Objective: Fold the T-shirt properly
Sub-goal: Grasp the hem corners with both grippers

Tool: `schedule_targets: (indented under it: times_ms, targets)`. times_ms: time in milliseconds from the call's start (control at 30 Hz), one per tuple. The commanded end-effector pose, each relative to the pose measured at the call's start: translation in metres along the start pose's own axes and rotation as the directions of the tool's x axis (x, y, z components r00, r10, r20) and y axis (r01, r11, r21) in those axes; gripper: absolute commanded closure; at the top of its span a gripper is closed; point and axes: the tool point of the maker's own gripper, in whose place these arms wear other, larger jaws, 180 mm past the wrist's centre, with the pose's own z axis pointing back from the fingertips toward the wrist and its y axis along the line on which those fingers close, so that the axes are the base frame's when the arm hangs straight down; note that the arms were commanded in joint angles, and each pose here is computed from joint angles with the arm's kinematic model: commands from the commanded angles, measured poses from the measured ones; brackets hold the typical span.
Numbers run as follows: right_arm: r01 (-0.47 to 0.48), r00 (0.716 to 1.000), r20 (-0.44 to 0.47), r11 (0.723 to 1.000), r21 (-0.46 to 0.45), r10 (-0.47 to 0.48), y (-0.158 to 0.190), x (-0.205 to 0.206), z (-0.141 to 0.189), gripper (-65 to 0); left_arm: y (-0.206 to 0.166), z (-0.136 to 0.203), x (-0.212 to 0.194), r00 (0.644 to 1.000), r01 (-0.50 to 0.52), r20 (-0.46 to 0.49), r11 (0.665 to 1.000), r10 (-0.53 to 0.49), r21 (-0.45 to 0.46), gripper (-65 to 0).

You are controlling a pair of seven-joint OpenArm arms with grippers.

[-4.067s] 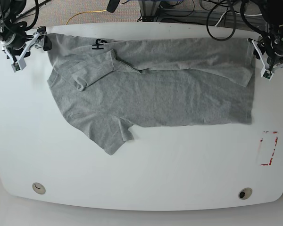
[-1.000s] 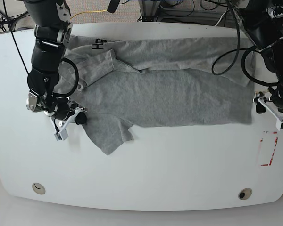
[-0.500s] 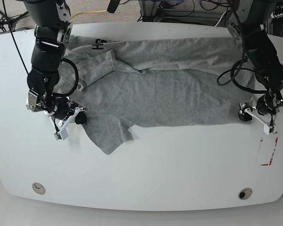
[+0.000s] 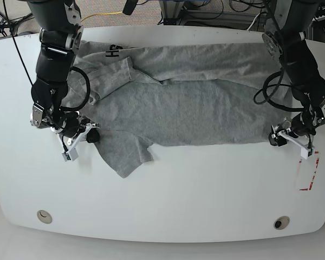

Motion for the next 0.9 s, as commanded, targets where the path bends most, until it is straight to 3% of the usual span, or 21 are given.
schedule_targets:
  times_ms: [0,167,233,500,600,867]
  targets:
    - [-0.025,1.0,0.014,1.0,-0.018,0.025,-0.006,0.014,0.006,-0.6,-0.009,0.001,0.014,0.999,0.048,0.013,0.999,-0.048,-0.014,-37.2]
    - [-0.025,1.0,0.014,1.0,-0.018,0.025,-0.006,0.014,0.006,-0.6,-0.014,-0.001,0.013,0.998,0.068,0.012,0.997,-0.068,-0.022,-12.4]
    - [-0.026,1.0,0.013,0.999,-0.019,0.026,-0.006,0.014,0.006,-0.6,-0.014,-0.001,0.016,0.997,0.067,0.026,0.998,-0.066,-0.022,-8.2]
    - [-0.112,0.992,0.061,0.993,-0.048,0.115,0.0,0.038,0.022,0.0,-0.011,0.003,0.02,0.996,0.082,0.046,0.997,-0.081,-0.012,-1.9]
    - [-0.171,0.982,0.066,0.983,-0.074,0.176,0.004,0.054,0.035,0.0,-0.014,0.02,0.043,0.984,0.135,0.112,0.991,-0.135,0.015,-1.7]
    - [-0.259,0.96,0.077,0.958,-0.124,0.269,0.012,0.077,0.057,0.0,-0.018,0.05,0.047,0.962,0.241,0.116,0.968,-0.248,0.069,-1.7]
